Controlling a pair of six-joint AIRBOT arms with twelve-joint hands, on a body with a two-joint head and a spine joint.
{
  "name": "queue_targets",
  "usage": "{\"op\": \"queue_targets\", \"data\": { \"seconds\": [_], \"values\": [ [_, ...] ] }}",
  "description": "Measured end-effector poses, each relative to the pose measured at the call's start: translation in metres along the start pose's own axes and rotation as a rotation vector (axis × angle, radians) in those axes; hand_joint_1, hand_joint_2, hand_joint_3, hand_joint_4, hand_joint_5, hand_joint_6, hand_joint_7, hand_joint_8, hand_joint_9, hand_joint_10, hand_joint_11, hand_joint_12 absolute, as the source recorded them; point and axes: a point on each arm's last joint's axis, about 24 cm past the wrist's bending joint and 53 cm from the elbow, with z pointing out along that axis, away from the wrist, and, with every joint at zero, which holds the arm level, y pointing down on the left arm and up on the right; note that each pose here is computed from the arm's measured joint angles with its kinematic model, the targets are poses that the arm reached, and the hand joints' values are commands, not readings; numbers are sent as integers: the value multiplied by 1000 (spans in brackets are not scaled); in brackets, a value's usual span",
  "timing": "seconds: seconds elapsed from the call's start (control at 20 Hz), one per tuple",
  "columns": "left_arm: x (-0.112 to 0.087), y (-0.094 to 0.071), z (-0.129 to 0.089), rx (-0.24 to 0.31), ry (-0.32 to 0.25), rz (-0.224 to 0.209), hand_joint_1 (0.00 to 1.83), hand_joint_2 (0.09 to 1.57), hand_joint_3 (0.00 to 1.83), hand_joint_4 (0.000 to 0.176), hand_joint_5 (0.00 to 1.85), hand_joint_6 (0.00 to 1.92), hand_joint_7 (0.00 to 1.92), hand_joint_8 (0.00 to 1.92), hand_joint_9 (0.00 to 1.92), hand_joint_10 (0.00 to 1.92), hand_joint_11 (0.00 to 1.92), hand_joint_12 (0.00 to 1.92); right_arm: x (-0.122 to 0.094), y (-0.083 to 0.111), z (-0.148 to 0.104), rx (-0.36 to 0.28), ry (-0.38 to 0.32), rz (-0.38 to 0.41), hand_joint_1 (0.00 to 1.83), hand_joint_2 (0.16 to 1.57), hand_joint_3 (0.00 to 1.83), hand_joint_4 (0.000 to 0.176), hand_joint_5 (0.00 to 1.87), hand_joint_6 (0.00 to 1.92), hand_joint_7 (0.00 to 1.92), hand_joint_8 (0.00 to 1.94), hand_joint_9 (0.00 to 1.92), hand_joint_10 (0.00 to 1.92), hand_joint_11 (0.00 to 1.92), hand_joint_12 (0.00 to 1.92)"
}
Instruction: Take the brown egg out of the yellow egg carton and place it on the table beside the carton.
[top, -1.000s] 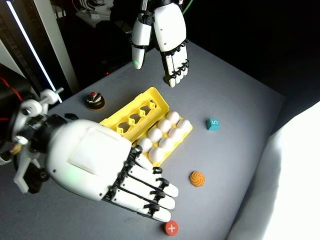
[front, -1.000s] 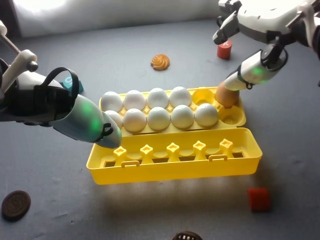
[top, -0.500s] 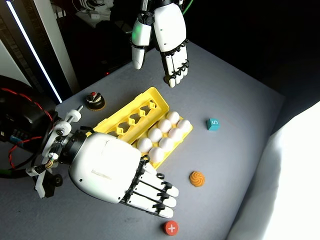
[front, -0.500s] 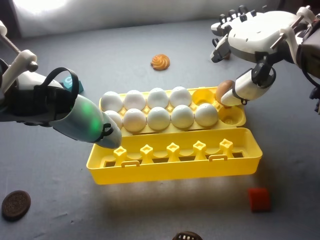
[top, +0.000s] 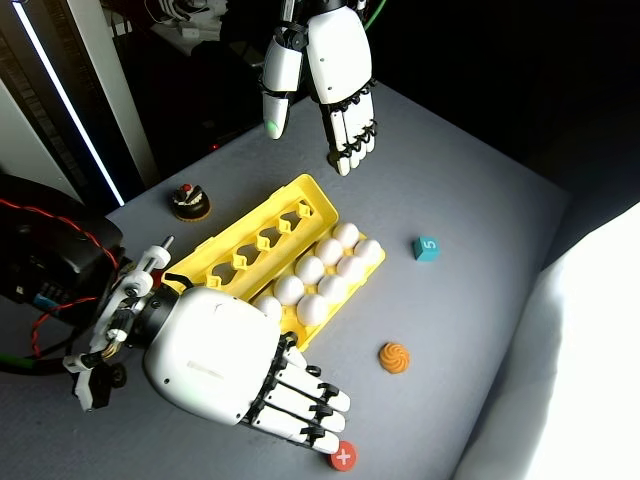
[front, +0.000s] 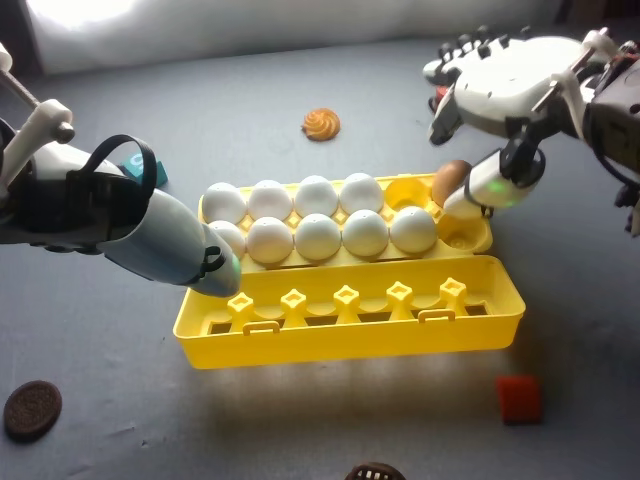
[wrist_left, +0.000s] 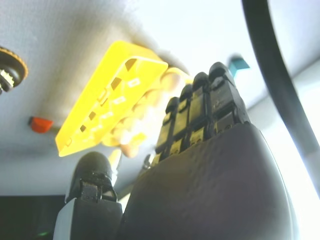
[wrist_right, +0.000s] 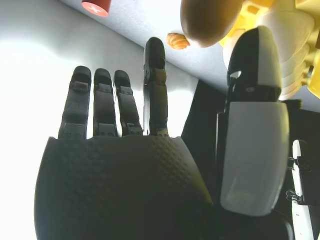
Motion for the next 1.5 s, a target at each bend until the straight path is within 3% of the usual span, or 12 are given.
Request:
{"op": "queue_targets", "data": {
  "seconds": [0.35, 0.5, 0.55, 0.7, 0.75, 0.8, 0.85, 1.3, 1.35, 1.5],
  "values": [
    [1, 1, 0, -2, 2, -2, 0, 1240, 3, 0, 0, 0, 0, 0, 0, 0, 0, 0, 1, -8, 7, 16, -1, -6, 857, 950, 0, 0, 885, 19, 0, 0, 0, 0, 0, 0],
    [1, 1, 0, -2, 5, -4, 0, 1235, 0, 0, 0, 0, 8, 3, 0, 0, 0, 0, 8, -13, 7, 25, 10, -12, 862, 951, 0, 19, 918, 25, 0, 0, 0, 0, 0, 0],
    [1, 1, 0, -2, 6, -4, 0, 1247, 5, 0, 0, 0, 1, 0, 0, 0, 0, 0, 9, -13, 7, 25, 11, -12, 907, 943, 0, 0, 942, 30, 0, 0, 0, 0, 0, 0],
    [2, 1, 0, -2, 7, -4, 0, 1238, 1, 0, 0, 0, 0, 0, 0, 0, 0, 0, 8, -13, 7, 26, 7, -15, 998, 967, 2, 0, 1015, 19, 0, 0, 0, 0, 0, 0],
    [2, 1, 0, -2, 7, -4, 0, 1242, 3, 0, 0, 0, 3, 1, 0, 0, 0, 0, 8, -13, 7, 27, 7, -15, 1067, 999, 21, 125, 1165, 474, 0, 0, 0, 0, 0, 0],
    [1, 1, 0, -3, 6, -4, 0, 1236, 0, 0, 0, 0, 0, 0, 0, 0, 0, 0, 8, -12, 7, 26, 7, -15, 1094, 1038, 8, 71, 1133, 682, 0, 0, 0, 0, 0, 0],
    [1, 1, 0, -2, 6, -4, 0, 1235, 0, 0, 0, 0, 0, 0, 0, 0, 0, 0, 7, -12, 7, 27, 4, -19, 1150, 1034, 0, 0, 1169, 650, 0, 0, 0, 0, 0, 0],
    [2, 1, 0, -2, 7, -4, 0, 1245, 4, 0, 0, 0, 6, 1, 0, 0, 0, 0, 7, -6, 9, 17, 3, -19, 1120, 1051, 1, 0, 1128, 753, 77, 2, 0, 0, 0, 0],
    [2, 1, 0, -2, 7, -5, 0, 1245, 4, 0, 0, 0, 4, 0, 0, 0, 0, 0, 6, -4, 9, 14, 2, -17, 1115, 1054, 2, 7, 1120, 767, 71, 1, 0, 0, 0, 0],
    [2, 1, 0, -2, 7, -5, 0, 1239, 0, 0, 0, 0, 9, 2, 0, 0, 0, 0, 4, -2, 9, 8, -1, -17, 1133, 1053, 1, 0, 1123, 758, 77, 2, 0, 0, 0, 0]
  ]
}}
